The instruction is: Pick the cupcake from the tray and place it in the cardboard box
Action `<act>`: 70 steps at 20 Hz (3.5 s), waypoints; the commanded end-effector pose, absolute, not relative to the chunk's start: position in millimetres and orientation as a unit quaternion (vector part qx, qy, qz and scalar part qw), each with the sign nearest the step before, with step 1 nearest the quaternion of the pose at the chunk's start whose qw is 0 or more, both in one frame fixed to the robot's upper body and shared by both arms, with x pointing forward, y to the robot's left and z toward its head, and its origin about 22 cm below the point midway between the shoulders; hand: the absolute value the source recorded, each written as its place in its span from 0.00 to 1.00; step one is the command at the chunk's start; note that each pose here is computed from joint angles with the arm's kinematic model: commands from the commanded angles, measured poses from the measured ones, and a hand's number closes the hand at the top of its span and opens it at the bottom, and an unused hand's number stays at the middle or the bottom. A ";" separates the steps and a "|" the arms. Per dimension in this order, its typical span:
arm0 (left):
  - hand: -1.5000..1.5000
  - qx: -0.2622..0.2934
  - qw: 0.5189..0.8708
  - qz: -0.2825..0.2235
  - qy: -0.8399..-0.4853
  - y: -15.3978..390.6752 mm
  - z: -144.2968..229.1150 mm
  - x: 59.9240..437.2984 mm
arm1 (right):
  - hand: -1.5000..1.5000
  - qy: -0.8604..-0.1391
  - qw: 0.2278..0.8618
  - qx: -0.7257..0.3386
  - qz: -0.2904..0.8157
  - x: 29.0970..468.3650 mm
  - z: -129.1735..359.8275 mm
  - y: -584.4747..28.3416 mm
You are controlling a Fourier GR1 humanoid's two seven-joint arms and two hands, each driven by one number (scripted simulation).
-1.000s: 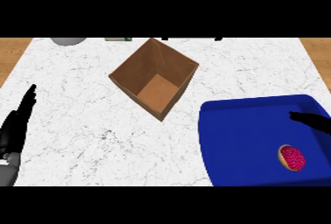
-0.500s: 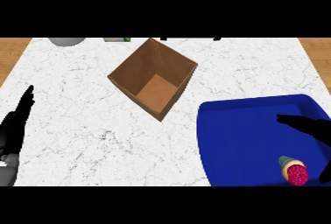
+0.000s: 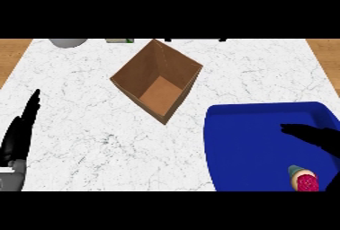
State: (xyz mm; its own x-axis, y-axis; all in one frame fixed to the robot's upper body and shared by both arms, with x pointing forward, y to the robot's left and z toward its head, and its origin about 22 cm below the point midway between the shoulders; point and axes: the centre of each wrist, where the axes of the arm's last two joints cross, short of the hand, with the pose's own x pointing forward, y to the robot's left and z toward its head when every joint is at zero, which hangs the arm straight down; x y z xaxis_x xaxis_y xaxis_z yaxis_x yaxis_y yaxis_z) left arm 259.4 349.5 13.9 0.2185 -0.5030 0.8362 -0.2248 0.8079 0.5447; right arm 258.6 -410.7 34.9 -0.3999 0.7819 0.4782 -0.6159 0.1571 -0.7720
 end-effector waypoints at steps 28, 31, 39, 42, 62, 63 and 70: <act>0.50 0.296 0.723 -0.090 -0.618 343.8 8.4 270.5 | 1.00 -0.570 0.479 -0.232 0.626 267.0 0.9 -356.4; 0.50 0.299 0.720 -0.099 -0.619 367.5 12.9 257.8 | 1.00 -0.569 0.507 -0.269 0.589 304.6 18.1 -325.5; 0.50 0.291 0.722 -0.098 -0.620 356.7 12.4 256.6 | 1.00 -0.583 0.490 -0.385 0.521 335.7 43.4 -299.3; 0.50 0.300 0.725 -0.093 -0.613 365.3 21.1 261.6 | 1.00 -0.630 0.460 -0.395 0.485 343.8 87.0 -277.8; 0.50 0.293 0.716 -0.097 -0.626 342.4 21.8 264.4 | 1.00 -0.769 0.431 -0.233 0.411 367.8 185.5 -136.2; 0.50 0.296 0.720 -0.102 -0.619 358.9 7.2 261.9 | 1.00 -0.767 0.435 -0.232 0.410 366.2 180.5 -119.1; 0.50 0.277 0.724 -0.107 -0.622 352.2 7.2 265.8 | 1.00 -0.747 0.502 -0.198 0.388 395.6 194.4 -65.5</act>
